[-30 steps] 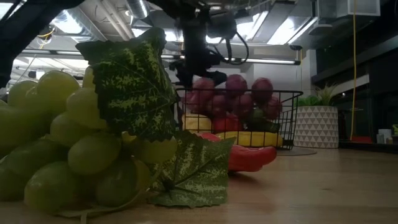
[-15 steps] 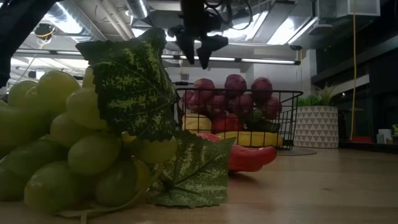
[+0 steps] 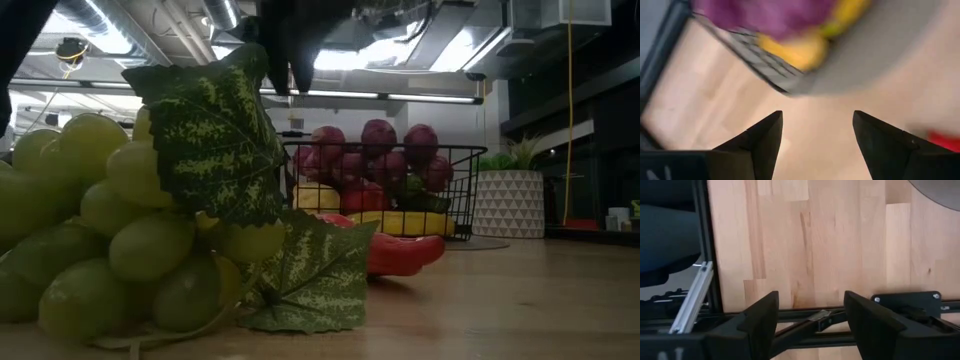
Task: Build produce basket
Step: Put the green grapes into the black wire basket
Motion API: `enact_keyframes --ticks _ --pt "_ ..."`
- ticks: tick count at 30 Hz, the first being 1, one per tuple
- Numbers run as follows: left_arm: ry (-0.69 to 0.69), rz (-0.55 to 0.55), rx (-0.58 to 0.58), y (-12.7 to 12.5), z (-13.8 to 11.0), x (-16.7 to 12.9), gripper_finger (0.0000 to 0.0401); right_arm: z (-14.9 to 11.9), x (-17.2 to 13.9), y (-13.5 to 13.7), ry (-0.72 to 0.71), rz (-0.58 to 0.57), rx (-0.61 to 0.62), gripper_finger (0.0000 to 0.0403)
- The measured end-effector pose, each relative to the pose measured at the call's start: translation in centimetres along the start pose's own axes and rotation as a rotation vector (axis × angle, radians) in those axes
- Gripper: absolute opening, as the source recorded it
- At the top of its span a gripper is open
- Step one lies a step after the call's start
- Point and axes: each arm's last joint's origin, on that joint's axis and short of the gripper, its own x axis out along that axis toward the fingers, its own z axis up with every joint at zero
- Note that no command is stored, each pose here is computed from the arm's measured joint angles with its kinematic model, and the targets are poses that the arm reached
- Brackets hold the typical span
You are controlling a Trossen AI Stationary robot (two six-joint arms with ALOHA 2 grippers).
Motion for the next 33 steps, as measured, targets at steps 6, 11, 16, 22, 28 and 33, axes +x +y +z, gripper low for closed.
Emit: enact_keyframes --ticks 6,11,16,22,28,33 --pt "0.023 -0.151 0.119 -4.4 -3.5 -1.9 0.0238 0.1 0.0 0.1 -0.006 0.015 0.003 0.0227" --pt "0.048 -0.273 0.28 -7.5 -6.5 -1.8 0.0238 0.2 0.0 0.2 -0.032 0.016 0.005 0.0227" --pt "0.344 -0.418 0.285 -9.4 -10.7 -1.3 0.0238 0.2 0.0 0.3 -0.035 0.018 0.006 0.0227" --pt "0.542 -0.419 0.106 -11.4 -15.9 -0.9 0.0238 0.2 0.0 0.3 -0.036 0.022 0.006 0.0227" --pt "0.532 -0.452 -0.068 -13.2 -19.1 2.5 0.0238 0.2 0.0 0.4 -0.031 0.031 0.008 0.0227" --pt "0.286 -0.435 -0.09 -12.6 -16.8 5.1 0.0237 0.1 0.0 0.4 -0.016 0.036 0.006 0.0227"
